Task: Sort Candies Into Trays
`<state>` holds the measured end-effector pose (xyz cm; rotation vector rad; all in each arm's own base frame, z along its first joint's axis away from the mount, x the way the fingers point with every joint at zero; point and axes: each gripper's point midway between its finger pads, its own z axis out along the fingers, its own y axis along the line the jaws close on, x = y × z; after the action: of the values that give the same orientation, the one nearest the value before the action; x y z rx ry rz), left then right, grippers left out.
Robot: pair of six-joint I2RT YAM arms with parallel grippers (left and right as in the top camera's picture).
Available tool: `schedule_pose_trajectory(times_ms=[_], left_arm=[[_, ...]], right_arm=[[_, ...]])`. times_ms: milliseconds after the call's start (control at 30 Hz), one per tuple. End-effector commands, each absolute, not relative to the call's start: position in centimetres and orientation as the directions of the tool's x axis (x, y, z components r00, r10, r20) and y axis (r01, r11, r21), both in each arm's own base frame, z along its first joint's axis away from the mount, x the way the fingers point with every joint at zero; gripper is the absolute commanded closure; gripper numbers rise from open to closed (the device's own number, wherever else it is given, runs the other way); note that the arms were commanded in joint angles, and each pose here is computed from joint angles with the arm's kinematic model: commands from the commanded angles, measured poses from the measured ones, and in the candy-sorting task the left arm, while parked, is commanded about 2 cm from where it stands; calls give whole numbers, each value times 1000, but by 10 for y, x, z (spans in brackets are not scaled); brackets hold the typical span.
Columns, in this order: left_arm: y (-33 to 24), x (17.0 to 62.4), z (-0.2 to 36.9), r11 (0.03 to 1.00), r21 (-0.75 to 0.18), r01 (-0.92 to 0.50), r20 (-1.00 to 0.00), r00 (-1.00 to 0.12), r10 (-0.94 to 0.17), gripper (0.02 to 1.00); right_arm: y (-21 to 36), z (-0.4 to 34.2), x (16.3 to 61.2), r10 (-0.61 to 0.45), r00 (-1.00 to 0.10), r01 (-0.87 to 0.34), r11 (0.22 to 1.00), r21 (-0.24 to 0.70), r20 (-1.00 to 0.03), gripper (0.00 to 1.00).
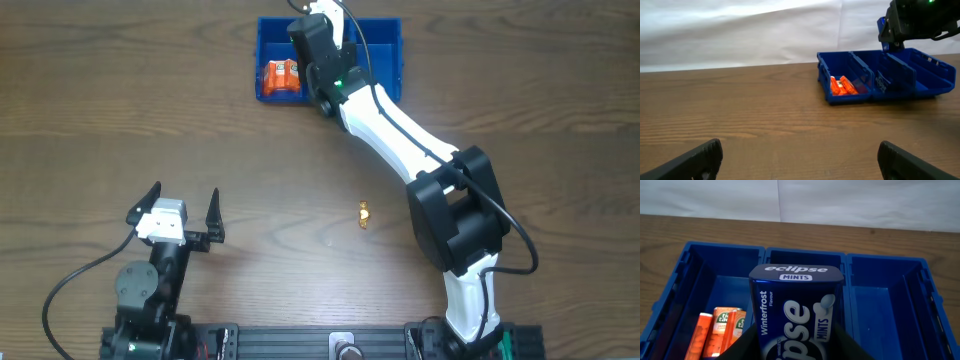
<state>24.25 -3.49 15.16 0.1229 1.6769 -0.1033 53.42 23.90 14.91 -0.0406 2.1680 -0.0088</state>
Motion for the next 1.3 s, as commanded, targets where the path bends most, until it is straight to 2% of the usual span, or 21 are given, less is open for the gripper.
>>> schedule_pose_trajectory(times_ms=[33,100,300,467,633,767,867,1033,1200,1300], left_arm=[[-34,241,135,991,-6,135,-987,-159,15,20],[-34,241,135,991,-6,135,-987,-159,15,20],[-34,241,135,991,-6,135,-987,-159,15,20],[-34,241,135,991,-6,135,-987,-159,15,20],[-34,241,136,991,-6,135,-987,-159,15,20],[-34,241,136,991,-6,135,-987,-159,15,20],[-34,241,135,991,-6,135,-987,-159,15,20],[-34,241,136,991,-6,135,-987,-159,15,20],[-34,241,136,991,-6,135,-987,-159,15,20],[-34,241,135,991,-6,135,-987,-159,15,20]], right_arm=[[239,153,538,-38,-546,-27,999,-28,-837,347],[240,154,539,-36,-541,-28,999,-24,-840,270],[244,169,541,-25,-516,-32,999,-11,-856,226],[237,223,528,-3,-474,-32,999,13,-880,224],[211,281,487,-9,-483,-29,1000,5,-875,226],[179,295,435,-49,-585,-20,999,-46,-810,226],[158,280,396,-34,-702,4,999,-51,-712,224],[153,226,345,-22,-874,-8,1000,-30,-485,226],[155,161,303,0,-962,0,1000,3,-272,226],[155,127,284,1,-983,-1,1000,8,-186,229]])
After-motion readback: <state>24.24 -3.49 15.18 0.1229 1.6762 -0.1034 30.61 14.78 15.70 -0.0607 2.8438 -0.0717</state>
